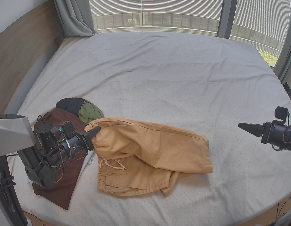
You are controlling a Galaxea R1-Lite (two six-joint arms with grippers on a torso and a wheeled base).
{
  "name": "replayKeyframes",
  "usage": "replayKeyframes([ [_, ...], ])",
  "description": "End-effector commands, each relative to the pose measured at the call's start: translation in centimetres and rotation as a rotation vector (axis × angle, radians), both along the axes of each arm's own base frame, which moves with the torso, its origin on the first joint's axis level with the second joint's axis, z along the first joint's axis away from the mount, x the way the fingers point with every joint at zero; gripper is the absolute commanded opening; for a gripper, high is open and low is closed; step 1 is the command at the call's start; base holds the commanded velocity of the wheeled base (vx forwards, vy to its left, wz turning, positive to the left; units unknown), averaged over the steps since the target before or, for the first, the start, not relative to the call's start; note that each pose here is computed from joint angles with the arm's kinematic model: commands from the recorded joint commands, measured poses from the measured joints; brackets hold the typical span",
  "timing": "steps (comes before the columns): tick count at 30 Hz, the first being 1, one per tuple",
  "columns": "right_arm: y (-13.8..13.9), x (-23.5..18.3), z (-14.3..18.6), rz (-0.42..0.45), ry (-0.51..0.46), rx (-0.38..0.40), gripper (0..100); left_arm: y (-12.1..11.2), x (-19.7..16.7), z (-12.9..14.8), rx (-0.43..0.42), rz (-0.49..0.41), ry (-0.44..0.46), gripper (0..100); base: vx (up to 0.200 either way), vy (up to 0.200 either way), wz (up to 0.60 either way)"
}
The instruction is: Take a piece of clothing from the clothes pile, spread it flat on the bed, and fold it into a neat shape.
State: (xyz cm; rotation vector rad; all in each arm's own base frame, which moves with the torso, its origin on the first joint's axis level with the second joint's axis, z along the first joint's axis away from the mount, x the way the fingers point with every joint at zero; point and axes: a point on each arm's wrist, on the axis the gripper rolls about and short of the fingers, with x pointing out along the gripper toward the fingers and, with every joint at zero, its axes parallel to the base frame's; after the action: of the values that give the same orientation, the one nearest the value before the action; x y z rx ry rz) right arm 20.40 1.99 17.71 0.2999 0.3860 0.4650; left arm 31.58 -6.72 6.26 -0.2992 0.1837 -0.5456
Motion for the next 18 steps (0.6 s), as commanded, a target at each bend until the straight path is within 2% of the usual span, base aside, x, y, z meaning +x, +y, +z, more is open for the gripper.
replayKeyframes([
  [1,0.5,2.4,-2.2,0.000,0.092,0.041,100,0.2,0.0,-0.6,0.005,0.005,0.021,0,0.000,0.000,0.00],
  [6,1.3,3.4,-2.1,0.017,0.095,0.078,100,0.3,-0.5,-0.8,0.011,0.005,0.035,0,0.000,0.000,0.00],
  [12,3.6,5.5,-2.7,0.078,0.141,0.097,100,0.4,-0.7,-0.8,0.012,0.006,0.042,0,0.000,0.000,0.00],
  [18,3.7,6.8,-3.6,0.063,0.171,0.095,100,0.5,-0.3,-0.9,0.008,0.013,0.037,0,0.000,0.000,0.00],
])
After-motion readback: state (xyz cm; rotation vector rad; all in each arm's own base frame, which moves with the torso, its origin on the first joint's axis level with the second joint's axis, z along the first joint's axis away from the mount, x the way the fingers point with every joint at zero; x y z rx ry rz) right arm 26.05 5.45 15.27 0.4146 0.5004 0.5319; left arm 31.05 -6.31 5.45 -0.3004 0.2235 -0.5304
